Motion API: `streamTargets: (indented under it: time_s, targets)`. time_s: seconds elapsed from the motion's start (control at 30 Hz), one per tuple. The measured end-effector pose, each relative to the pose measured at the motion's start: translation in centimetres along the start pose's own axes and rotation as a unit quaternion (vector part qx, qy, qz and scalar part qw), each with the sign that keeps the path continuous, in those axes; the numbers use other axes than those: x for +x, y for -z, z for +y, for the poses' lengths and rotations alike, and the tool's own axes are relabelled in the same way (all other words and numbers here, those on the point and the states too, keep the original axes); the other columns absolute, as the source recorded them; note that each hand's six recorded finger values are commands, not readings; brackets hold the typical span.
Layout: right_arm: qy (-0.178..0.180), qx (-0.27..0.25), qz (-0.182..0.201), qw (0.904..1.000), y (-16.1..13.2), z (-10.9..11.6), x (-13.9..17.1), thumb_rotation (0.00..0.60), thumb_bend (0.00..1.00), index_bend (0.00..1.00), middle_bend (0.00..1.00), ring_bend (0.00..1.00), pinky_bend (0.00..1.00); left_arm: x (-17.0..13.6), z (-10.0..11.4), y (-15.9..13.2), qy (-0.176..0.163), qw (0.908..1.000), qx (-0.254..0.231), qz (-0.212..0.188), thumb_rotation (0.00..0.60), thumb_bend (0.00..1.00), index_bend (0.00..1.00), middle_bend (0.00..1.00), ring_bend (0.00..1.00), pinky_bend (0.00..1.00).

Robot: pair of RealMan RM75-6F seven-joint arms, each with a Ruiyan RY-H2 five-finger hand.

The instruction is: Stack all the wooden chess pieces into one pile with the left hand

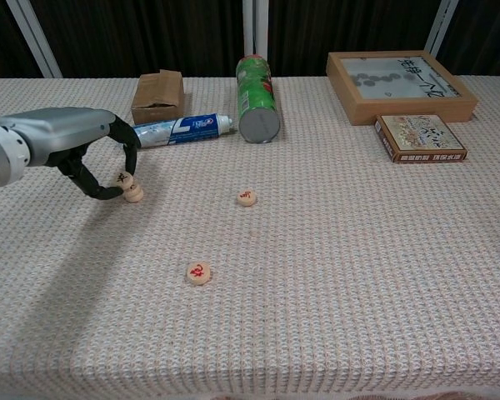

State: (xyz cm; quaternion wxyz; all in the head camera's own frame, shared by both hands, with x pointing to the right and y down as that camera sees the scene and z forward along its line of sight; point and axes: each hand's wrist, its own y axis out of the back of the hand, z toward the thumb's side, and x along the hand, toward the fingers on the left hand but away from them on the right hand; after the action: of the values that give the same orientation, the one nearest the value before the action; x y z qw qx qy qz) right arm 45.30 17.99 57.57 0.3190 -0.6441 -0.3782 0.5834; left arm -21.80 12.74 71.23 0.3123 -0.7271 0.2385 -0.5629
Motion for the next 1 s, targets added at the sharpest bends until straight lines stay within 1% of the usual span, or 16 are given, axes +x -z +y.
streamTargets:
  time_s: [0.3,0.8,1.0]
  targets:
    - [0.002,-0.001,-0.003,1.0,0.17,0.09,-0.05,0.6,0.28,0.0,0.0,0.0,0.0,0.46,-0.55,-0.02,0.0,1.0,-0.003,-0.004,0.6,0.31,0.47,0.16,0.0,0.0]
    - [-0.002,0.002,-0.009,1.0,0.34,0.11,-0.02,0.6,0.29,0.0,0.0,0.0,0.0,0.6,-0.79,0.04,0.002,1.0,-0.005,-0.006,0.6,0.31,0.45,0.16,0.0,0.0]
    - [-0.003,0.003,-0.01,0.9999,0.3,0.1,-0.02,0.6,0.29,0.0,0.0,0.0,0.0,0.58,-0.71,0.06,0.001,1.0,-0.004,-0.006,0.6,0.31,0.42,0.15,0.0,0.0]
